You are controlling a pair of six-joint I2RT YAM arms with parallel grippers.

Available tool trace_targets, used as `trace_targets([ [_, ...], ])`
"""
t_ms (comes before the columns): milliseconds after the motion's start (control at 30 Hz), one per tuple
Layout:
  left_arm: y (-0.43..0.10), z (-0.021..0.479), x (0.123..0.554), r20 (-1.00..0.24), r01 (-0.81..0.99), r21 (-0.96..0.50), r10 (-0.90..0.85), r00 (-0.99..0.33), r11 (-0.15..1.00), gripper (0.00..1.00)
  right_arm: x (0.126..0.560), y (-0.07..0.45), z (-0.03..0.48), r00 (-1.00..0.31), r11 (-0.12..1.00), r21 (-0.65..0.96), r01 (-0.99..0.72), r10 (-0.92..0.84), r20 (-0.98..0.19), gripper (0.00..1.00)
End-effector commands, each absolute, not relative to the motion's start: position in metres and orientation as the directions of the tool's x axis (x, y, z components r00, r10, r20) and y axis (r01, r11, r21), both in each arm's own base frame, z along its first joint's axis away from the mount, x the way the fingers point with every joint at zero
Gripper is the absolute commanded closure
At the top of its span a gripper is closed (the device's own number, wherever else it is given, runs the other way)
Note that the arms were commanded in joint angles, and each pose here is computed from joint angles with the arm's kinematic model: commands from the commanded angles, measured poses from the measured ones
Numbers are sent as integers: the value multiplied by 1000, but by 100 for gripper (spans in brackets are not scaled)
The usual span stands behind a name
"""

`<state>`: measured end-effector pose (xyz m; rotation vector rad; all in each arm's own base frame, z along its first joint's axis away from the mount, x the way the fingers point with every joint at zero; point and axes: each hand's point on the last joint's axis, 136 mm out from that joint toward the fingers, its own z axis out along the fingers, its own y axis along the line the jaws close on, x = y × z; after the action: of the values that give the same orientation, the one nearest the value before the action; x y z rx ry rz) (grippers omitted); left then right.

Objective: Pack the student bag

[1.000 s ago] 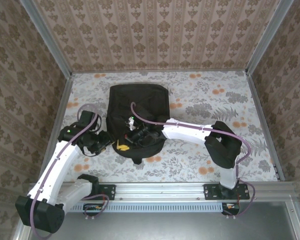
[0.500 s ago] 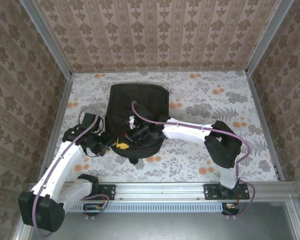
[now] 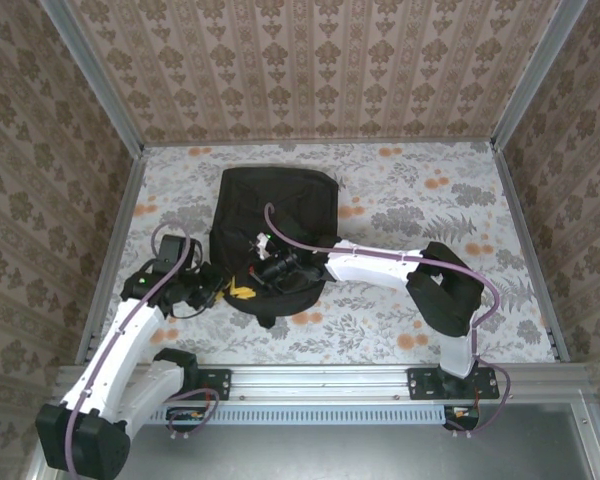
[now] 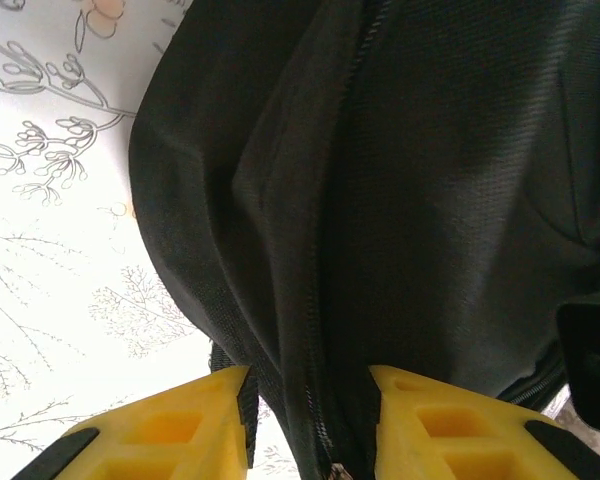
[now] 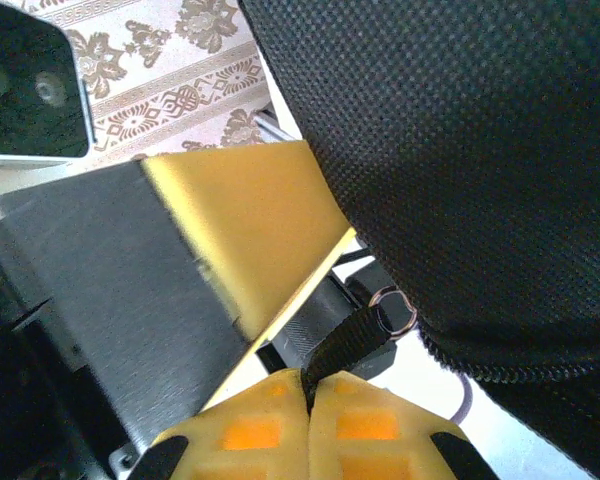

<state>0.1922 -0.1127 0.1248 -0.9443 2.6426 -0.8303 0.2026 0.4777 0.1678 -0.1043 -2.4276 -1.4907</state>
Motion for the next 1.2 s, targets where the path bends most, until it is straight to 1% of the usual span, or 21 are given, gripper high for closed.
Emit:
trace_targets([
  [0, -118, 114, 185, 55, -549, -576, -641, -765, 606, 66, 199, 486, 194, -959, 382, 907, 179, -138, 247, 100],
  [133, -115, 110, 183, 48, -554, -570, -648, -760, 607, 68, 201, 486, 193, -960, 380, 907, 184, -129, 249, 100],
  [300, -110, 108, 187, 11, -549, -556, -655, -755, 624, 76, 202, 488, 197, -961, 363, 913, 187, -127, 247, 100],
  [367, -105, 111, 192, -30, -537, -541, -653, -757, 648, 82, 202, 487, 197, -961, 363, 913, 187, -126, 247, 100],
  [467, -96, 118, 198, -78, -530, -513, -651, -755, 676, 99, 201, 483, 193, -960, 383, 904, 189, -123, 253, 100],
  [500, -95, 122, 199, -91, -523, -511, -648, -756, 682, 100, 201, 481, 191, -959, 390, 901, 191, -120, 255, 100],
  [733, -79, 137, 196, -178, -491, -473, -625, -760, 732, 100, 206, 449, 167, -963, 480, 854, 202, -59, 261, 100],
  [967, -76, 133, 196, -178, -479, -459, -606, -776, 748, 100, 195, 431, 148, -959, 569, 799, 195, -61, 277, 100],
  [1167, -69, 137, 198, -222, -458, -429, -583, -781, 778, 100, 194, 414, 141, -957, 618, 762, 192, -52, 284, 100],
])
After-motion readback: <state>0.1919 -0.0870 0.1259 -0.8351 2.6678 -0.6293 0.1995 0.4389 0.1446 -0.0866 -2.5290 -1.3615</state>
